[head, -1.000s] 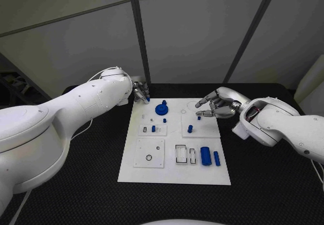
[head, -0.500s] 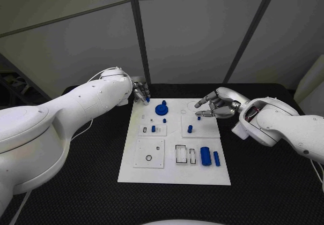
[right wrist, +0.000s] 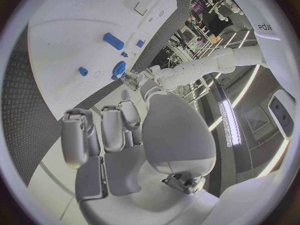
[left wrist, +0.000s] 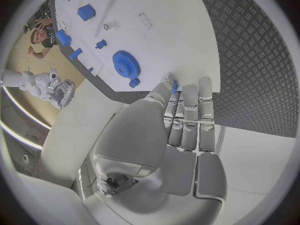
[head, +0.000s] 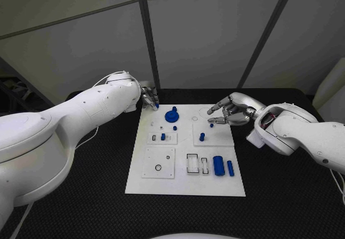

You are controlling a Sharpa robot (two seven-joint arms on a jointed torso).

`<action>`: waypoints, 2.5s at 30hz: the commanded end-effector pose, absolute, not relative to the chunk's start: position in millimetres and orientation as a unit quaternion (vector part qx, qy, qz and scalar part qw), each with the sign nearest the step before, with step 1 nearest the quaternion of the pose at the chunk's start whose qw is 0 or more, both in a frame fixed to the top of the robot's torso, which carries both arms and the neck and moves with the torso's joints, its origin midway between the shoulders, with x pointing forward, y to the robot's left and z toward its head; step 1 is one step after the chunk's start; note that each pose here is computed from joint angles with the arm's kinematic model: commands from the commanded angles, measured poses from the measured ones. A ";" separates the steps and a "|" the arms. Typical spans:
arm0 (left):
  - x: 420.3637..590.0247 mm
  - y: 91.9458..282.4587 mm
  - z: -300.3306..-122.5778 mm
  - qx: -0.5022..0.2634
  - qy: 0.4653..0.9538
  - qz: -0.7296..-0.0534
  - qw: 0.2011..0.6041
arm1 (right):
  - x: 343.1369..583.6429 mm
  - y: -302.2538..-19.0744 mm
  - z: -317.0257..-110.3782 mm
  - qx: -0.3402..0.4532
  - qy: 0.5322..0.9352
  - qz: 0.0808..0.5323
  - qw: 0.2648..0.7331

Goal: Assemble the parts on the task board

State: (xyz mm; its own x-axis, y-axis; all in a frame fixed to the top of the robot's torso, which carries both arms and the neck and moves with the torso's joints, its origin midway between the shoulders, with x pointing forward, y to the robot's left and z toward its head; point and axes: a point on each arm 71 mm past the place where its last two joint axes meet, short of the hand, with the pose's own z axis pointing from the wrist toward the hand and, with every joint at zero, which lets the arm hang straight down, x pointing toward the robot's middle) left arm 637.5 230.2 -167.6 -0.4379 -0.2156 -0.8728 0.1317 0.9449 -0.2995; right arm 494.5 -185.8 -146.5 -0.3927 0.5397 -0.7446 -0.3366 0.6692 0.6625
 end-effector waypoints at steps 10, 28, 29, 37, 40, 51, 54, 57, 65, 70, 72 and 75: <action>635.0 226.9 -174.9 -0.018 0.845 -0.170 0.506 | 494.1 -185.5 -144.6 0.068 0.729 0.402 0.549; 635.6 222.9 -166.5 -0.019 0.817 -0.211 0.536 | 494.0 -187.8 -144.4 0.069 0.729 0.400 0.551; 635.7 223.2 -165.9 -0.019 0.815 -0.212 0.539 | 494.1 -187.8 -144.4 0.069 0.729 0.400 0.551; 636.4 225.3 -162.9 -0.021 0.803 -0.218 0.554 | 494.5 -188.0 -144.6 0.070 0.729 0.400 0.551; 636.6 225.7 -162.0 -0.021 0.800 -0.219 0.559 | 494.7 -188.0 -144.6 0.070 0.729 0.400 0.551; 635.5 230.4 -157.1 -0.023 0.794 -0.227 0.563 | 495.3 -189.3 -144.9 0.070 0.729 0.399 0.551; 634.3 232.3 -155.5 -0.024 0.797 -0.229 0.558 | 495.2 -190.1 -144.9 0.071 0.730 0.398 0.552; 632.9 233.1 -154.6 -0.024 0.800 -0.232 0.552 | 495.2 -190.9 -144.9 0.071 0.730 0.398 0.552; 628.7 233.5 -151.1 -0.021 0.797 -0.242 0.553 | 495.0 -192.7 -145.0 0.072 0.730 0.396 0.552; 625.5 233.8 -148.9 -0.020 0.794 -0.250 0.554 | 495.0 -193.7 -145.0 0.072 0.730 0.396 0.552; 624.0 234.2 -148.1 -0.020 0.793 -0.253 0.554 | 495.0 -194.2 -145.0 0.072 0.730 0.395 0.553; 621.1 236.0 -146.7 -0.019 0.791 -0.257 0.555 | 494.9 -194.8 -145.0 0.073 0.730 0.395 0.553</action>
